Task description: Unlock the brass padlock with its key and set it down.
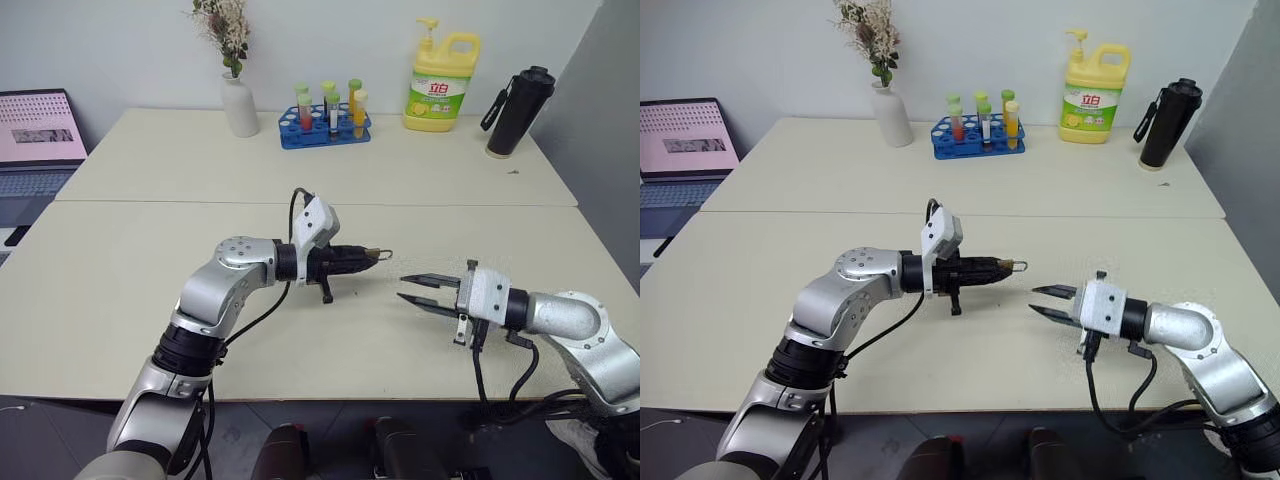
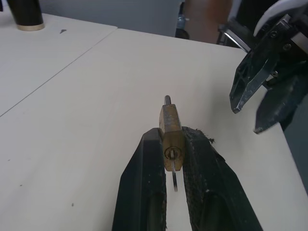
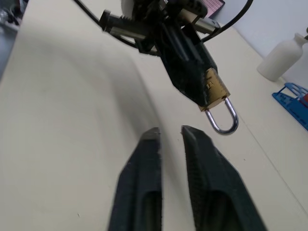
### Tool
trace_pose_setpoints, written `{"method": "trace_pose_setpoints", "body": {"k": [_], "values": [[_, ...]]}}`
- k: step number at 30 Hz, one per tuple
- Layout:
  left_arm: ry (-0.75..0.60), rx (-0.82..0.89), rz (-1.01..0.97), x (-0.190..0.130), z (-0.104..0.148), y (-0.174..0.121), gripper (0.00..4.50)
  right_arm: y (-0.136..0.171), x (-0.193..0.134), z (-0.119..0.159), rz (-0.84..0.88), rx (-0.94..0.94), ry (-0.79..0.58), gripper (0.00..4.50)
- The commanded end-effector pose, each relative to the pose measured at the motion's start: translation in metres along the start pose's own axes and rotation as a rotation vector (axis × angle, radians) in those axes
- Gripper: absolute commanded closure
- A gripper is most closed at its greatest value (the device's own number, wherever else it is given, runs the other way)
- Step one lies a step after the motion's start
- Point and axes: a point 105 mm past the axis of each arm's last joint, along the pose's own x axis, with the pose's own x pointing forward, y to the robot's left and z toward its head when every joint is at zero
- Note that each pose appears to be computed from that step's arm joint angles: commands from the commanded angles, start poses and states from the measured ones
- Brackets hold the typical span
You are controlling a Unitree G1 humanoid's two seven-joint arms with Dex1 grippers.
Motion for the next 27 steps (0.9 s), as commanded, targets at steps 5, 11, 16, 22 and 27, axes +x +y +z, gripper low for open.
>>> {"method": "trace_pose_setpoints", "body": {"k": [5, 11, 16, 22, 27], "values": [[-0.049, 0.068, -0.099, -0.003, 0.023, -0.020, 4.34, -0.012, 0.004, 0.020, 0.000, 0.033, -0.054, 4.50], [-0.032, 0.070, -0.146, -0.006, 0.020, -0.030, 4.34, -0.014, 0.007, 0.021, 0.018, 0.031, -0.065, 4.50], [-0.015, 0.080, -0.154, -0.007, 0.016, -0.032, 4.34, -0.016, 0.007, 0.021, 0.029, 0.025, -0.067, 4.50], [-0.017, 0.075, -0.165, -0.008, 0.016, -0.035, 4.34, -0.018, 0.007, 0.022, 0.046, 0.031, -0.068, 4.50], [-0.026, 0.072, -0.176, -0.009, 0.018, -0.037, 4.34, -0.014, 0.009, 0.019, 0.082, 0.026, -0.055, 4.50]]}}
